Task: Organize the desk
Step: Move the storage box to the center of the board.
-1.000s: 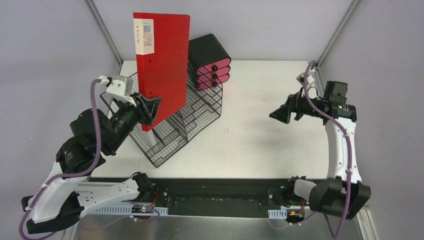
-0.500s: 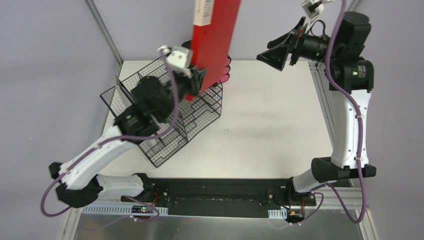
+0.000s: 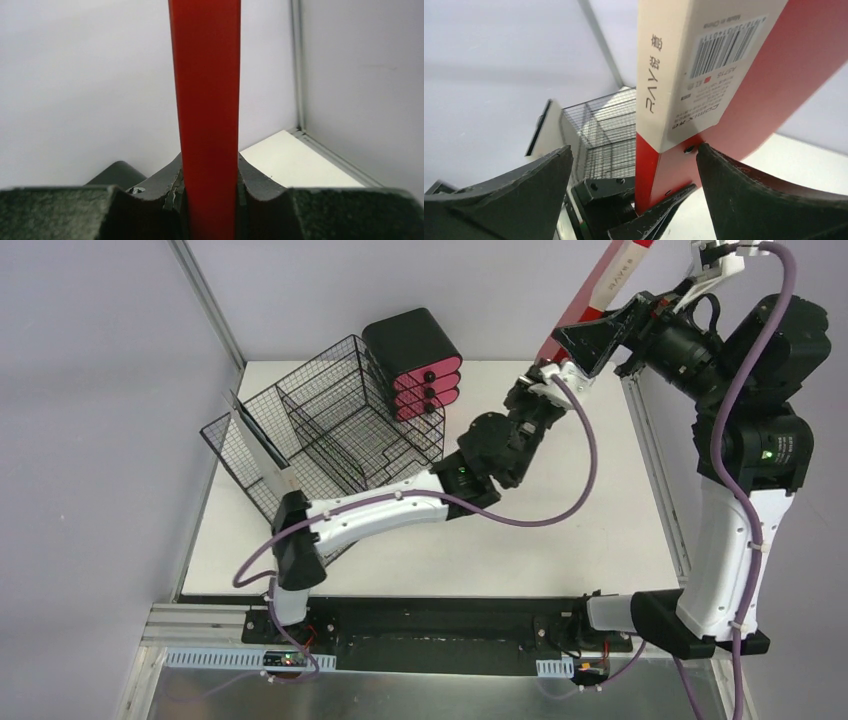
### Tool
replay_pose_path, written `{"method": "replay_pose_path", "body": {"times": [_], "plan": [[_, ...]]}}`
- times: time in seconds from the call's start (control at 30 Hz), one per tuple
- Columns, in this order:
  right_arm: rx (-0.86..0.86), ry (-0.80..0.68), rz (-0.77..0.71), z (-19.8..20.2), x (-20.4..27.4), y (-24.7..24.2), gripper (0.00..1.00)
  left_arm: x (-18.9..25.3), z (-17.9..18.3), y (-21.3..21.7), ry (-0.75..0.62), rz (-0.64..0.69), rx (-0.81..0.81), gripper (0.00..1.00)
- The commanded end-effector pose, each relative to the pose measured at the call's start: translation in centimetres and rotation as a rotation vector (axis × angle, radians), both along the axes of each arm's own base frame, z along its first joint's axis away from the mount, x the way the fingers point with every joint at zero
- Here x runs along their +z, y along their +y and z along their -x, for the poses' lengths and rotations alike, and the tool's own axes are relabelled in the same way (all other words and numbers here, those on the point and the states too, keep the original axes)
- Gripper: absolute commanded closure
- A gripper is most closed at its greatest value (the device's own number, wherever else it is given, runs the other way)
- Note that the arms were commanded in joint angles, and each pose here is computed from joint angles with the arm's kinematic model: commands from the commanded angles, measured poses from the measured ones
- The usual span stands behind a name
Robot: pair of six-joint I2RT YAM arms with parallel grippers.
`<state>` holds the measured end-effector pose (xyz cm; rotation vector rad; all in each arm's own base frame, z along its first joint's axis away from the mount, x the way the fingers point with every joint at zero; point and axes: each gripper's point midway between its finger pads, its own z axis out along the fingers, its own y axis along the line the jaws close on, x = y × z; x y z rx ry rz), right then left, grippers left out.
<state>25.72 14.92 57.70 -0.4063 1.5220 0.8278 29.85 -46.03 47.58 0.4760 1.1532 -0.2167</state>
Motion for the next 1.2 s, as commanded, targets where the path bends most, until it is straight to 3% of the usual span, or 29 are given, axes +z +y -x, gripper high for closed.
{"method": "replay_pose_path", "body": {"times": [0.0, 0.13, 0.33, 0.5, 0.7, 0.77, 0.83, 1.07, 1.1, 1.17], "plan": [[-0.294, 0.135, -0.012, -4.4, -3.8, -3.6, 0.03, 5.7, 1.4, 0.4, -0.179, 0.094, 0.096, 1.00], [-0.504, 0.177, 0.001, -7.1, -6.7, -6.7, 0.04, 4.3, 1.7, -1.3, -0.211, 0.049, 0.139, 1.00], [-0.573, 0.196, 0.013, -8.8, -9.2, -7.7, 0.17, 1.0, 0.8, -3.3, -0.201, -0.049, 0.186, 1.00], [-0.587, 0.201, 0.034, -9.1, -10.3, -8.0, 0.47, -1.8, 0.1, -4.2, -0.190, -0.105, 0.234, 1.00], [-0.579, 0.203, 0.070, -9.7, -11.7, -8.1, 0.98, -3.9, -0.3, -4.8, -0.153, -0.134, 0.247, 1.00], [-0.552, 0.201, 0.082, -9.7, -11.9, -7.9, 1.00, -4.5, -0.4, -4.9, -0.135, -0.139, 0.241, 1.00], [-0.528, 0.197, 0.093, -9.7, -12.1, -7.8, 1.00, -5.2, -0.4, -5.0, -0.104, -0.145, 0.229, 0.90], [-0.469, 0.201, 0.104, -10.0, -13.3, -8.7, 1.00, -9.0, 3.3, -5.6, 0.026, -0.227, 0.030, 0.18], [-0.427, 0.199, 0.111, -9.8, -13.6, -8.1, 1.00, -10.2, 4.5, -5.9, 0.067, -0.272, -0.055, 0.11], [-0.380, 0.199, 0.125, -9.7, -14.4, -8.2, 1.00, -12.3, 7.9, -6.1, 0.159, -0.388, -0.304, 0.10]]}}
